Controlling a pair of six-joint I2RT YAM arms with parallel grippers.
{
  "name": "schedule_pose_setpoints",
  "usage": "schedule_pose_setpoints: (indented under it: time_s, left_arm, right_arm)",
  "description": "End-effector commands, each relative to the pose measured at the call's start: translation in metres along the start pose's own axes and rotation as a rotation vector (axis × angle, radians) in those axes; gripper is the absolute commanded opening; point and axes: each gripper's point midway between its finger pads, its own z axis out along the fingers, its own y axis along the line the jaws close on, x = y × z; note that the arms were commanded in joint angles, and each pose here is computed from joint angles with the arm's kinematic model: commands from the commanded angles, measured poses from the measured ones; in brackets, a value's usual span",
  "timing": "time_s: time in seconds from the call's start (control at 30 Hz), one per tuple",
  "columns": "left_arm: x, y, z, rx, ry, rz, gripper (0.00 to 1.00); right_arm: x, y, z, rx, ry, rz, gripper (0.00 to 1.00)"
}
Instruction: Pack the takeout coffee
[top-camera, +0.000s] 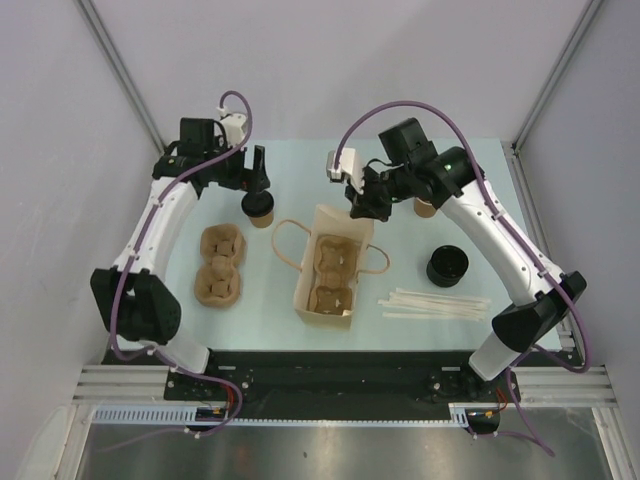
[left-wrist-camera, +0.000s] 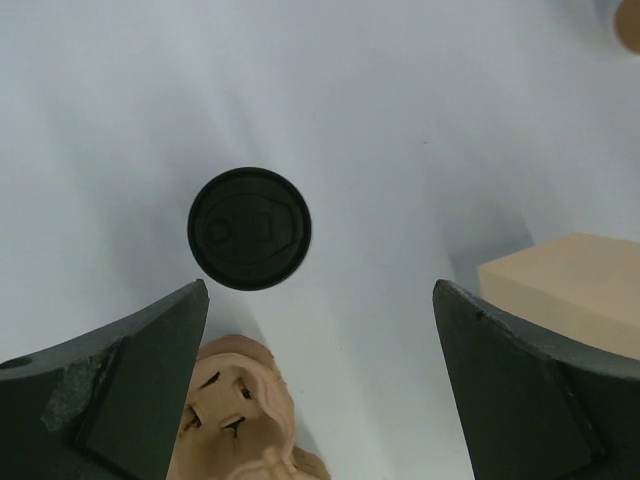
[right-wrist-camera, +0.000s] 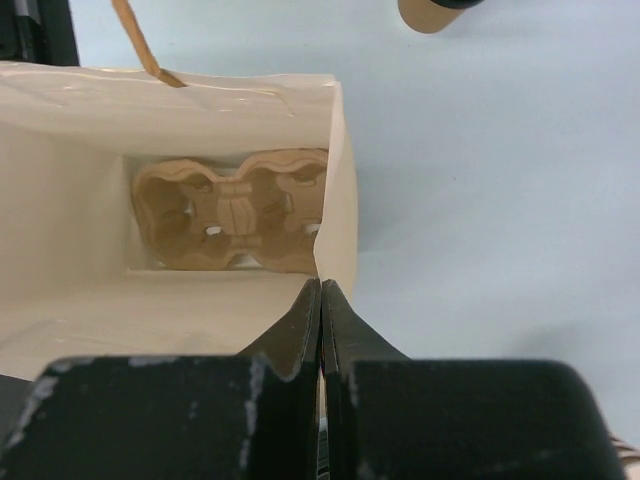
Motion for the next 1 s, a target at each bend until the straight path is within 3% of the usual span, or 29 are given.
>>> schedule_pose_setpoints:
  time_s: [0.0,0.1,0.2,0.37,0.6,0.63,0.67,0.7,0.83,0.87,0.93,0.97]
  left_arm:
    - [-0.001,0.022,0.006,-0.063,0.077,0.014,1.00]
    - [-0.007,0.008,0.011,0.058,0.051,0.038,0.97]
    - [-0.009,0.009,0.008,0.039,0.005,0.051,0.95]
    - [0.005,0.038,0.024,-0.080,0.099,0.032,0.97]
    - [0.013,0.031,0.031,-0.025,0.122,0.022,0.99]
    - [0.014,0.030,0.032,-0.025,0.124,0.026,0.99]
    - [0.016,0.030,0.032,-0.023,0.127,0.026,0.99]
    - [0.014,0.030,0.031,-0.023,0.115,0.030,0.99]
    - [0.012,0.030,0.030,-0.024,0.106,0.029,1.00]
    - [0.012,0.029,0.029,-0.022,0.104,0.026,0.99]
    - [0.011,0.028,0.029,-0.021,0.100,0.026,0.99]
    - [0.011,0.028,0.029,-0.021,0.100,0.024,1.00]
  right_arm:
    - [-0.009,-0.010,-0.003,0.082,-0.007,-0.020,0.00]
    - [-0.008,-0.013,-0.001,0.097,0.003,-0.011,0.00]
    - [0.002,-0.018,0.005,0.108,0.038,0.005,0.00]
    - [0.010,-0.027,0.008,0.117,0.046,0.038,0.00]
    - [0.020,-0.038,0.010,0.121,0.057,0.080,0.03]
    - [0.022,-0.038,0.010,0.122,0.062,0.087,0.06]
    - [0.024,-0.038,0.009,0.123,0.067,0.097,0.24]
    - [0.025,-0.040,0.008,0.125,0.066,0.117,0.30]
    - [0.018,-0.042,0.004,0.126,0.040,0.146,0.37]
    - [0.012,-0.044,0.001,0.135,0.021,0.145,0.50]
    - [0.003,-0.045,-0.003,0.146,-0.012,0.164,0.58]
    - [-0.010,-0.048,-0.009,0.166,-0.050,0.151,0.68]
